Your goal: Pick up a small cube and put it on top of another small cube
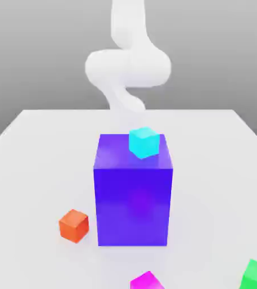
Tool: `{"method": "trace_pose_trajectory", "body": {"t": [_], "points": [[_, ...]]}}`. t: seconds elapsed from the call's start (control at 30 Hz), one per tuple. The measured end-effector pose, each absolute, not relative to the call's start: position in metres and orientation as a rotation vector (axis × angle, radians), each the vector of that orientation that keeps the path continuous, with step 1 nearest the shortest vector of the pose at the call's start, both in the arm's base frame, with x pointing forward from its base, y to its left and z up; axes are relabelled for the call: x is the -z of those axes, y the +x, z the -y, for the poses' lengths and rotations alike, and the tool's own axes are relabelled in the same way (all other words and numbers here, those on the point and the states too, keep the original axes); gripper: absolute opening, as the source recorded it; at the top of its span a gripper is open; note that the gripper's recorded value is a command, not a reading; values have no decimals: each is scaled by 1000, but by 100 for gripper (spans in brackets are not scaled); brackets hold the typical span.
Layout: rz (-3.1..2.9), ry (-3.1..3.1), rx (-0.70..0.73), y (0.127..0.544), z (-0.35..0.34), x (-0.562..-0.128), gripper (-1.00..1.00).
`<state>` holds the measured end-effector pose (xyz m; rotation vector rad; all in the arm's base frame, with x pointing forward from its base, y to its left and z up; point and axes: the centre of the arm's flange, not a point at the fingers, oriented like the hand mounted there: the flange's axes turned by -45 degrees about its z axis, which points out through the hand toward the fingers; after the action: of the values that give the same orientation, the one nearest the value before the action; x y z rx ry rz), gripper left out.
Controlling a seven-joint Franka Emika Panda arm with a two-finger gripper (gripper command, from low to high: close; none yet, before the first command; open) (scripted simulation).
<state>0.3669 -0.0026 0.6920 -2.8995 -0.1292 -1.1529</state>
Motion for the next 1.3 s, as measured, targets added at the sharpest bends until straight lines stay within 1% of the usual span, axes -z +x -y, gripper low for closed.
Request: {"method": "trace_pose_trajectory", "body": {"t": [0.33, 0.63, 0.93, 1.3], "points": [[710, -2850, 907, 442, 0, -604, 0], [1180, -2711, 723, 491, -14, -513, 0], [1610, -2510, 560, 519, -31, -419, 0], [2098, -2187, 364, 529, -45, -312, 0]]}}
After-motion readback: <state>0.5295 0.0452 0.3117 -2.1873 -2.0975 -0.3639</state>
